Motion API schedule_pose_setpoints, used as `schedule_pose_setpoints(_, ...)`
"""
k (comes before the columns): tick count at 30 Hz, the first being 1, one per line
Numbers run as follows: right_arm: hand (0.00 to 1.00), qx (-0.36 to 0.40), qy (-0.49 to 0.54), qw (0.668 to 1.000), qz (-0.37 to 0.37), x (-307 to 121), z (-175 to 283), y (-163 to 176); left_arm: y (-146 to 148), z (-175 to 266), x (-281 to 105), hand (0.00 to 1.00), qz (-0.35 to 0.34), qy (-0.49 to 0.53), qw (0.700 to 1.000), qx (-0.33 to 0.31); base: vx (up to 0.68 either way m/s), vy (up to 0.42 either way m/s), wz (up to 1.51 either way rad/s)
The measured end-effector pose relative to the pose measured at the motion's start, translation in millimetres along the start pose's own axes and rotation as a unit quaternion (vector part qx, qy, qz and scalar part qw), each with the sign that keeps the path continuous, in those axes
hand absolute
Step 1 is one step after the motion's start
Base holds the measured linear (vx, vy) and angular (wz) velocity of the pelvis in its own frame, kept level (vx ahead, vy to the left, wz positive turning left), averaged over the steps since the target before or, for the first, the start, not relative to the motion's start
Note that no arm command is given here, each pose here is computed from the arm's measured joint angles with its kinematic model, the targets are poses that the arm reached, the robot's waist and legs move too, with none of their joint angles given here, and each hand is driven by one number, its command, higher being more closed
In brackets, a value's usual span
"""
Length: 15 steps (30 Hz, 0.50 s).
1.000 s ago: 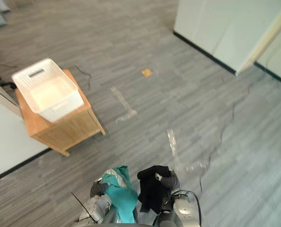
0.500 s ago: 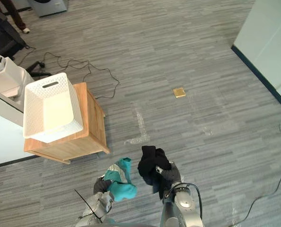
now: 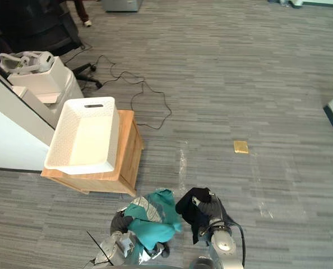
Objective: Tidy the bed and pick cloth on bed and put in laundry
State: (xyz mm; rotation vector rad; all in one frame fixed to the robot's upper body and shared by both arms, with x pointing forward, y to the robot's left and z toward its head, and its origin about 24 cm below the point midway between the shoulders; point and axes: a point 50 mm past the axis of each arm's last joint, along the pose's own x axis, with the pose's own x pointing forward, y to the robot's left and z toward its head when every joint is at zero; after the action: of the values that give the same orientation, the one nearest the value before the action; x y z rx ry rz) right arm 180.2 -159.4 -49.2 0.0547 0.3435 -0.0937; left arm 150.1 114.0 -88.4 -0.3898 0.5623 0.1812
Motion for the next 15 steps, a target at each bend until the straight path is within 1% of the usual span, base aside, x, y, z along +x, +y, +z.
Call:
schedule_pose_setpoints(2,1.00,0.010,0.004,1.000,0.000,-2,-3,4,5,4,0,1.00,0.000,-0.005,1.000,0.021,0.47,0.041,1.08)
schedule_pose_setpoints(4,1.00,0.004,0.005,1.000,0.001,-4,-4,7,10,12,1,1.00,-0.003,-0.022,0.998,0.052,0.37,-0.069,1.05)
schedule_pose_setpoints(7,1.00,0.006,-0.017,1.000,-0.010,-2,4,3,15,18,1,1.00,-0.005,-0.035,0.996,0.076,0.41,-0.195,1.13)
schedule_pose_setpoints(11,1.00,0.010,-0.027,0.999,-0.022,-2,9,-2,17,16,2,1.00,-0.004,-0.030,0.996,0.089,0.31,-0.318,0.64)
schedule_pose_setpoints(13,1.00,0.017,-0.033,0.999,-0.026,-5,11,-1,23,15,3,1.00,0.003,-0.023,0.995,0.098,0.33,-0.434,0.57)
schedule_pose_setpoints(14,1.00,0.029,-0.036,0.999,-0.027,-11,11,1,33,9,-1,1.00,0.017,-0.011,0.995,0.102,0.27,-0.424,0.35)
schedule_pose_setpoints(15,1.00,0.032,-0.039,0.998,-0.027,-13,12,2,37,6,-4,1.00,0.024,-0.004,0.995,0.100,0.36,-0.579,0.27)
